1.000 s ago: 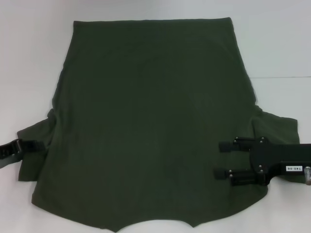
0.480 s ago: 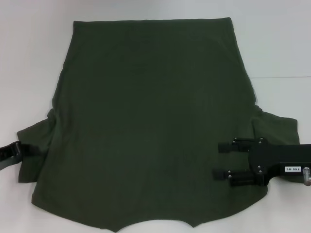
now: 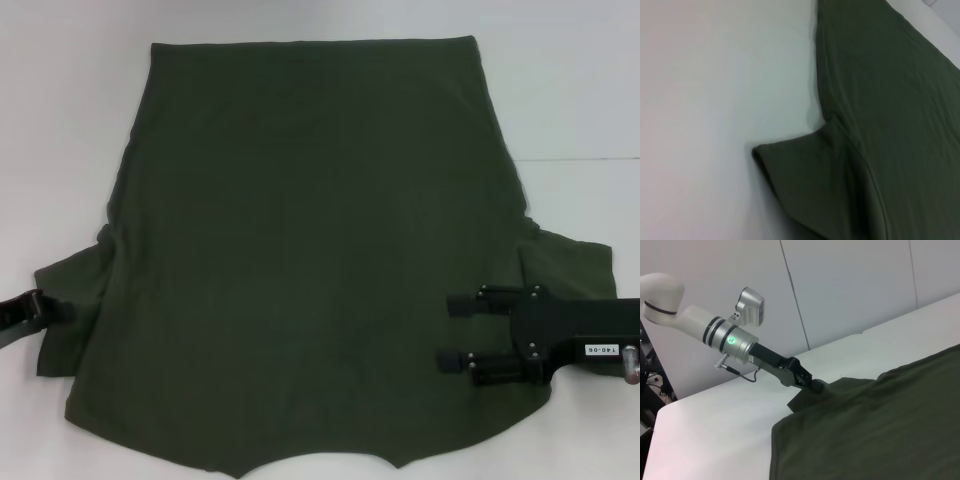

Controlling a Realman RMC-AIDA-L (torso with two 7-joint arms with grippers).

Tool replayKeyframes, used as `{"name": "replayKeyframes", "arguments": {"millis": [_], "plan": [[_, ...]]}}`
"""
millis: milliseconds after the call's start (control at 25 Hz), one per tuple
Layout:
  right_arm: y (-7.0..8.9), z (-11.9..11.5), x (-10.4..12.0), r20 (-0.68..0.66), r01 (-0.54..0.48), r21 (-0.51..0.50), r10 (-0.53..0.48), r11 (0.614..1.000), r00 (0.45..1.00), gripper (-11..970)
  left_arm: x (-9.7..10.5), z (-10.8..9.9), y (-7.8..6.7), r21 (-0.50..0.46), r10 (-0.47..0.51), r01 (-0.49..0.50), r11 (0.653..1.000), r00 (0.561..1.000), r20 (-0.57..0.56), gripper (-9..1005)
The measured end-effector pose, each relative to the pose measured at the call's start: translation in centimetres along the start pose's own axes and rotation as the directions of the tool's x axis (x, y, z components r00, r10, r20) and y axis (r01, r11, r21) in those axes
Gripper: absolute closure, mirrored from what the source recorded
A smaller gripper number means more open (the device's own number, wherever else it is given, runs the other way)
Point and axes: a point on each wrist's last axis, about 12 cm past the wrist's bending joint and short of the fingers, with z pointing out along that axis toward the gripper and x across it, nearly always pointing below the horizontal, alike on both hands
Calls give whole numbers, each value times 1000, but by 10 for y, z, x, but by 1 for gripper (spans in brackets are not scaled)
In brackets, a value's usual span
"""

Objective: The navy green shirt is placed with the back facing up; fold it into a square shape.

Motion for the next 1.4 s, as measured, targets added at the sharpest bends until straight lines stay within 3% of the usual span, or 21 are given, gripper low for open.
{"name": "replayKeyframes", "arguments": {"millis": [160, 480, 760, 920, 1120, 1400], "plan": [[0, 0, 0, 0, -1, 0, 1, 1000, 1000, 75, -10, -7, 2, -24, 7, -6, 1000, 999, 31, 989], [1, -1, 3, 2, -9, 1, 9, 1000, 1000, 76, -56, -36, 2, -138, 116, -104, 985, 990, 83, 993], [3, -1, 6, 3, -17, -3, 17, 1000, 1000, 76, -77, -39, -6, -231, 239, -229, 946, 971, 16, 993], [4, -1, 8, 4, -26, -7, 26, 1000, 1000, 76, -87, -36, -20, -214, 271, -268, 939, 962, -14, 994], [5, 0, 9, 3, -30, -8, 30, 1000, 1000, 75, -98, -26, -55, -117, 234, -244, 963, 968, -92, 994], [6, 0, 12, 5, -43, -13, 43, 999, 999, 77, -91, 13, -107, -77, 178, -201, 977, 955, -237, 994]]}}
